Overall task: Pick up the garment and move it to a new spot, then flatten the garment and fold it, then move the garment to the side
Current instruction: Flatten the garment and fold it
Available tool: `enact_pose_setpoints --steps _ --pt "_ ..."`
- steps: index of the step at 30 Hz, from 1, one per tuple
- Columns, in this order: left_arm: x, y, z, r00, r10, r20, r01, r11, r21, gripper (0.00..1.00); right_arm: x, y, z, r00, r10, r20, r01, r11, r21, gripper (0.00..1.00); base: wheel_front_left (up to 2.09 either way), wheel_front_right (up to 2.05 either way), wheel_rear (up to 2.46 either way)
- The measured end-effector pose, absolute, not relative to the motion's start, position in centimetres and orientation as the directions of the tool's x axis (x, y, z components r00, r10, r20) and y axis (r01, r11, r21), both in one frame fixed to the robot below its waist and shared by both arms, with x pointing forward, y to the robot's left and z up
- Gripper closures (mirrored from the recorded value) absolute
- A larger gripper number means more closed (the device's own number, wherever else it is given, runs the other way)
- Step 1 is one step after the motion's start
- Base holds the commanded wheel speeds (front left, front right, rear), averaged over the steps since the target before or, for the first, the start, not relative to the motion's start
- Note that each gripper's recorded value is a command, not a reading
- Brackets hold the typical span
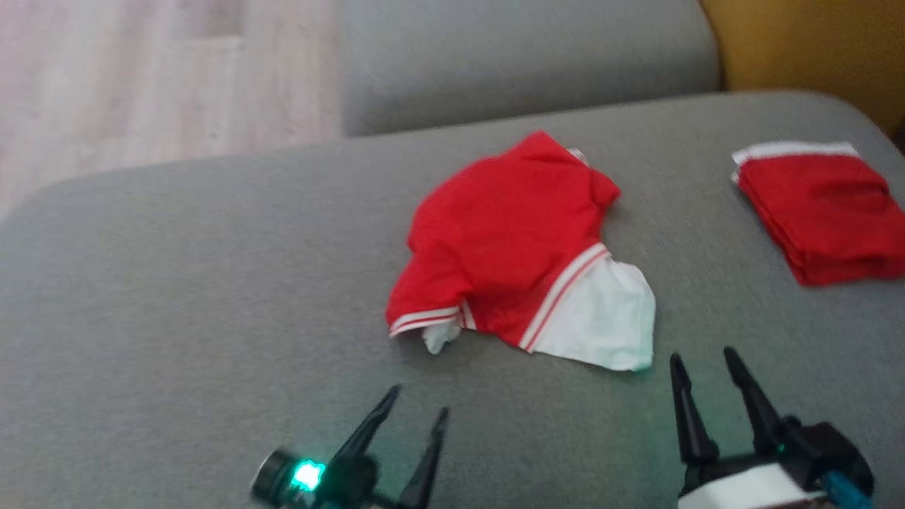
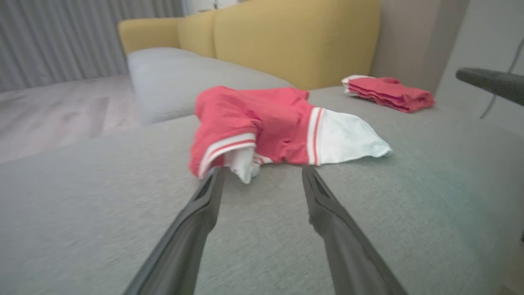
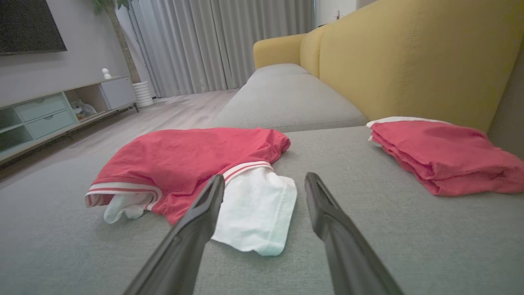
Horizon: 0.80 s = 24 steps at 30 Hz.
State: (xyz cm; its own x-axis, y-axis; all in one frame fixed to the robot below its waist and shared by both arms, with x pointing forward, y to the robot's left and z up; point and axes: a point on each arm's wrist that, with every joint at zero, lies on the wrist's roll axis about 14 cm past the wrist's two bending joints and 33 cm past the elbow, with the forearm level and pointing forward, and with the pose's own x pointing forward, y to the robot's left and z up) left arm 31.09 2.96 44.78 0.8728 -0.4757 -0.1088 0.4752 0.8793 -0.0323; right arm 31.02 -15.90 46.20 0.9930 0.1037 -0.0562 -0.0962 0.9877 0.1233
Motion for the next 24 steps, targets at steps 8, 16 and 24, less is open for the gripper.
enact_pose_setpoints --steps 8,16,24 --pt "35.6 -5.3 41.3 0.633 -0.736 -0.240 0.763 0.645 0.034 0.00 33.3 -18.5 46.4 0.998 0.017 -0.061 -0.010 0.994 0.111 0.00 0.00 0.00 0.00" --pt "36.9 -9.0 37.5 0.489 -0.801 -0.345 0.855 0.518 0.010 0.00 33.1 -21.2 45.1 0.991 -0.075 -0.114 0.087 0.991 0.103 0.00 0.00 0.00 0.00" --pt "38.4 -10.7 36.5 0.460 -0.807 -0.369 0.871 0.491 0.014 0.02 32.3 -22.9 45.0 0.983 -0.135 -0.125 0.146 0.985 0.089 0.00 0.00 0.00 0.00"
